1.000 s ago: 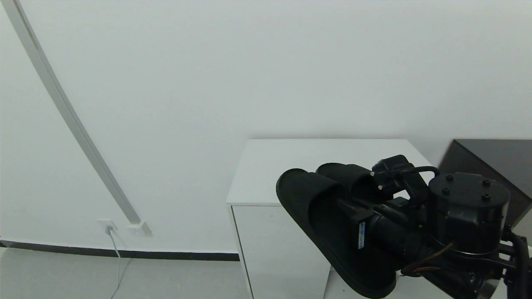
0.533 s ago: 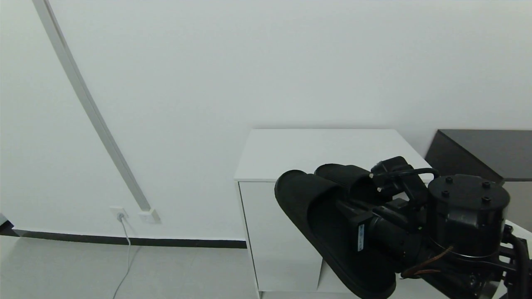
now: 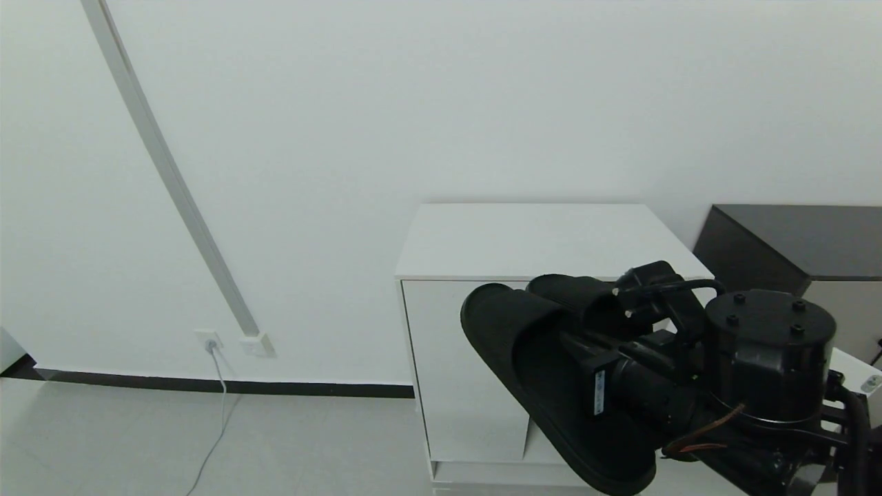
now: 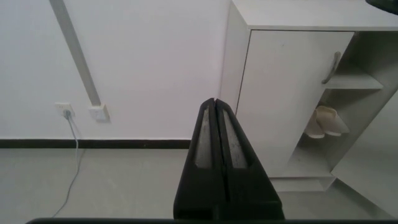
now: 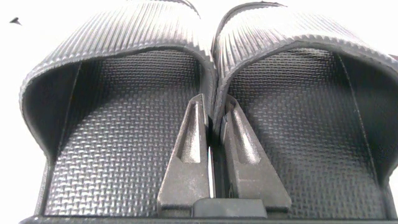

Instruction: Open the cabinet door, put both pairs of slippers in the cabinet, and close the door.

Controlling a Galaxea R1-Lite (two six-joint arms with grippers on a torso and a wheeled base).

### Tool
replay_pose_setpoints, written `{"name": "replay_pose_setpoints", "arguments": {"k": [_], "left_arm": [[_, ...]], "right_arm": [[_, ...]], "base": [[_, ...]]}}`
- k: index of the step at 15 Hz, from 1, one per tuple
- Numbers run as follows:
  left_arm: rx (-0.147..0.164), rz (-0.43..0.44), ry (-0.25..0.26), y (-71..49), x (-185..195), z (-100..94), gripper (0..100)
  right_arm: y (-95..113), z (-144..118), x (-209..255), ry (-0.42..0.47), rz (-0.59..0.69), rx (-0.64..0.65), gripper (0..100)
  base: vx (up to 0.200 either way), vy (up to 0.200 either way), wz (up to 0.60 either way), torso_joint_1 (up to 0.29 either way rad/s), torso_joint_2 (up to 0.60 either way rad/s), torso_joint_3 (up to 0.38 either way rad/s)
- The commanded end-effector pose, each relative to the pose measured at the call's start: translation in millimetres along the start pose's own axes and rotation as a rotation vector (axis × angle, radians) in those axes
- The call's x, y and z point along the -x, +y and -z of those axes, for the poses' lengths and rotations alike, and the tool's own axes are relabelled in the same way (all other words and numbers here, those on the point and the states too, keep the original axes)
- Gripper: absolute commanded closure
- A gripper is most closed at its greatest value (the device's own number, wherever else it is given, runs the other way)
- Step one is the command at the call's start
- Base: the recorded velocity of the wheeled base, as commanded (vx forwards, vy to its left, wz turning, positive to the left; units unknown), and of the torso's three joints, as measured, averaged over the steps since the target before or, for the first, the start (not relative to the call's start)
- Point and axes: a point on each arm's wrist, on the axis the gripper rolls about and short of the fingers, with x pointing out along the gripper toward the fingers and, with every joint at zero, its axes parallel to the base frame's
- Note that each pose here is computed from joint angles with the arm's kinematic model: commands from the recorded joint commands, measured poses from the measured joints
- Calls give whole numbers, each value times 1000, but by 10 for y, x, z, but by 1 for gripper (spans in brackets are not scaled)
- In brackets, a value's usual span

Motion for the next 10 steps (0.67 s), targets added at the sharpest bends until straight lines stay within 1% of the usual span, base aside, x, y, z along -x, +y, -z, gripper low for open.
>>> {"name": "replay_pose_setpoints", "arguments": {"k": [1, 10], "left_arm": [[1, 0, 0, 0, 0, 0, 100], [1, 0, 0, 0, 0, 0, 100]], "right_arm": [[10, 29, -23, 10, 0, 4, 100], [16, 50, -44, 16, 1, 3, 100]], "base": [[0, 0, 0, 0, 0, 0], [0, 0, 0, 0, 0, 0]]}}
